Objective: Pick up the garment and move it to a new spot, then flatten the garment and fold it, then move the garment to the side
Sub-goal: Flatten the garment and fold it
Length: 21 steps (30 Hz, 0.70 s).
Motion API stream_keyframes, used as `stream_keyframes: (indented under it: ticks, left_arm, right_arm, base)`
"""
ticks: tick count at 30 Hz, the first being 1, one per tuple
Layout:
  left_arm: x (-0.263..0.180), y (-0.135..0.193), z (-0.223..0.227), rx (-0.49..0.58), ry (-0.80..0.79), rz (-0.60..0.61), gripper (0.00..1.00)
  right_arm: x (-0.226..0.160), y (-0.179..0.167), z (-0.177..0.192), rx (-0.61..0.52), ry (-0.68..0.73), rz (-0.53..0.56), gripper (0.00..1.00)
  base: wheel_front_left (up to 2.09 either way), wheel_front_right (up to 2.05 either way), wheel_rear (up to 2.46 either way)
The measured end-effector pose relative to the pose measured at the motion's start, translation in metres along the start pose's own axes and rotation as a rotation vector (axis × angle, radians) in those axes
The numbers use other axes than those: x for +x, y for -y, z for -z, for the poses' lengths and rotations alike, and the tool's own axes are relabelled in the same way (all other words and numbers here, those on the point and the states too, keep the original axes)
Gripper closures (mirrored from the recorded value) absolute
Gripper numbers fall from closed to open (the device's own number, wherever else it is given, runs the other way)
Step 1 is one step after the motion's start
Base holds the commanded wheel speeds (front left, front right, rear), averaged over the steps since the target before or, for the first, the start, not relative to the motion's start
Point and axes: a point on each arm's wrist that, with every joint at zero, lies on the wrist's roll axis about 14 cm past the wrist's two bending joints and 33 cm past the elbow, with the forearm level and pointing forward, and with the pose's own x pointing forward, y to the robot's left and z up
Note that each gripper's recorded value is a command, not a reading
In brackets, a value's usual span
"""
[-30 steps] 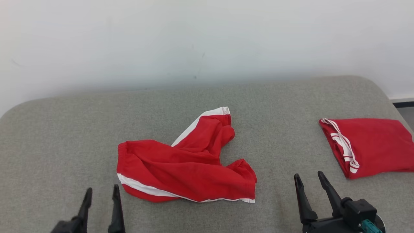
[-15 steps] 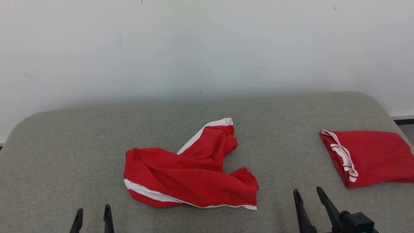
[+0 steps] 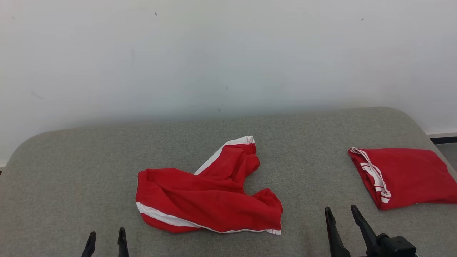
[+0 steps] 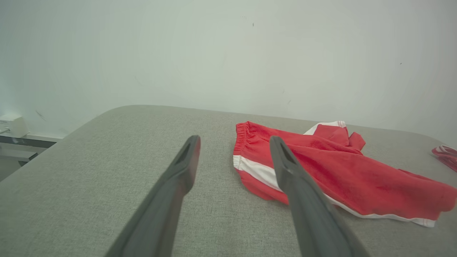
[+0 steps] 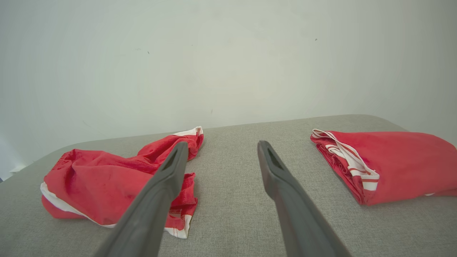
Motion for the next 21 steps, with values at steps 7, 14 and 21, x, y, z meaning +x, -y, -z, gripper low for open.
stream_keyframes:
  ticks: [7,14,21]
  left_arm:
    - [0.006,0.004,0.007,-0.01,-0.022,0.005,0.0]
    - [0.011,0.006,0.014,-0.011,-0.043,0.015,0.0]
    - [0.012,0.006,0.019,-0.007,-0.06,0.015,0.0]
  right_arm:
    - [-0.001,0.0,0.003,-0.001,-0.008,0.003,0.0]
    - [-0.002,0.0,0.009,0.002,-0.028,0.004,0.0]
    - [-0.001,-0.002,0.015,0.004,-0.047,-0.003,0.0]
  base:
    - [0.0,0.0,0.0]
    - [0.0,0.0,0.0]
    - [0.0,0.0,0.0]
